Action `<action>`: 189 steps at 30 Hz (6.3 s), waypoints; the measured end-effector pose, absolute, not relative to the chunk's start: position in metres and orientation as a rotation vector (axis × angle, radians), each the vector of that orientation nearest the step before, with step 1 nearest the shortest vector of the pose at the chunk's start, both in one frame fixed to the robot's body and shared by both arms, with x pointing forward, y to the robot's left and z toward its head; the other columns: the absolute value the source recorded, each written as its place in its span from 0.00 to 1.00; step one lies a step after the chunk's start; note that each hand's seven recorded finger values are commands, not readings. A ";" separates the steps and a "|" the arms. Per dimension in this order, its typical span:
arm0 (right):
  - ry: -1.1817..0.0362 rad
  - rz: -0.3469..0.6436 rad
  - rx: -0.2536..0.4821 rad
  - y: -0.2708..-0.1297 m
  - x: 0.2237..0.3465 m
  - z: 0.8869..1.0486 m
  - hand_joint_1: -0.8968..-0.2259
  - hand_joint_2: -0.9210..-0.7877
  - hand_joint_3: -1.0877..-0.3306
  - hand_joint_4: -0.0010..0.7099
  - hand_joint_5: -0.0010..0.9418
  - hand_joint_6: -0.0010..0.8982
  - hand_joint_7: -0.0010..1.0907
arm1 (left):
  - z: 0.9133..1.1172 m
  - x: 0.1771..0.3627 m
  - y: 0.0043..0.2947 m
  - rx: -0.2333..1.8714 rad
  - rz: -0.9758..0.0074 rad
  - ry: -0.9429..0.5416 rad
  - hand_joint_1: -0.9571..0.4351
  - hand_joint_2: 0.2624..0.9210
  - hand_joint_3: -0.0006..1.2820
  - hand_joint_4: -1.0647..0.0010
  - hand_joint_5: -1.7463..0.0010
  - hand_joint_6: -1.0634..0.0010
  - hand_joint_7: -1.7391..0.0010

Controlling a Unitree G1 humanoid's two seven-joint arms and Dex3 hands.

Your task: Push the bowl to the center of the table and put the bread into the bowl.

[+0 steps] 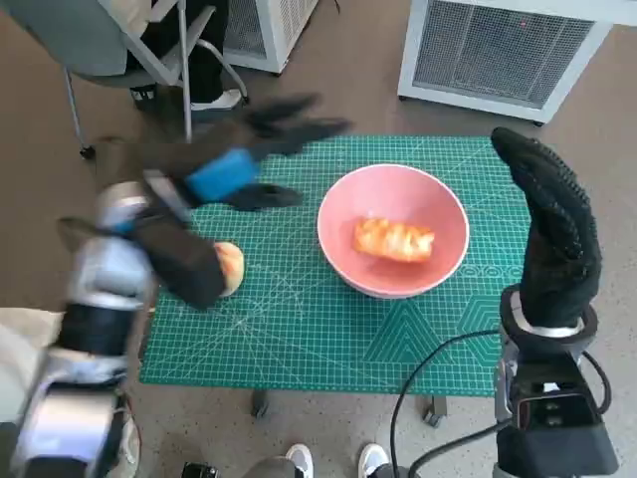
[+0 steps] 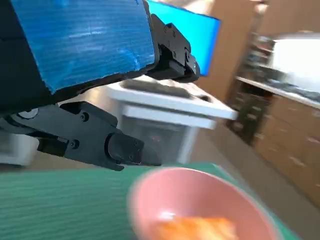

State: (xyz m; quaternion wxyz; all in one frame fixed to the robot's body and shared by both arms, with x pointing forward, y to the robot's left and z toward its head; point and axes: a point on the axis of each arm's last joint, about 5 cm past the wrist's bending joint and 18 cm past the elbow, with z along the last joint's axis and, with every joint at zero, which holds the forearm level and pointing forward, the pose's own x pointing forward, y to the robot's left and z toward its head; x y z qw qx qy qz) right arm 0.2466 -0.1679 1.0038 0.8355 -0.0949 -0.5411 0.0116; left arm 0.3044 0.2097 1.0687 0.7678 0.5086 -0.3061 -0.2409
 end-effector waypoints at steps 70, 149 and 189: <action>-1.144 0.062 -0.211 -0.171 0.247 1.008 0.80 0.00 0.74 0.62 0.01 0.14 0.68 | 0.962 0.316 0.243 1.256 -0.616 0.188 0.69 1.00 0.13 0.41 0.29 0.56 0.28; -1.136 0.021 -0.226 -0.175 0.239 0.999 0.73 0.00 0.76 0.61 0.00 0.14 0.67 | 1.027 0.343 0.066 1.120 -0.902 -0.498 0.46 1.00 0.07 0.87 1.00 0.73 0.97; -1.093 0.053 -0.182 -0.175 0.249 0.997 0.74 0.00 0.74 0.56 0.00 0.09 0.73 | 0.982 0.291 0.131 -0.008 -0.507 -0.776 0.39 1.00 0.36 0.99 0.71 1.00 0.59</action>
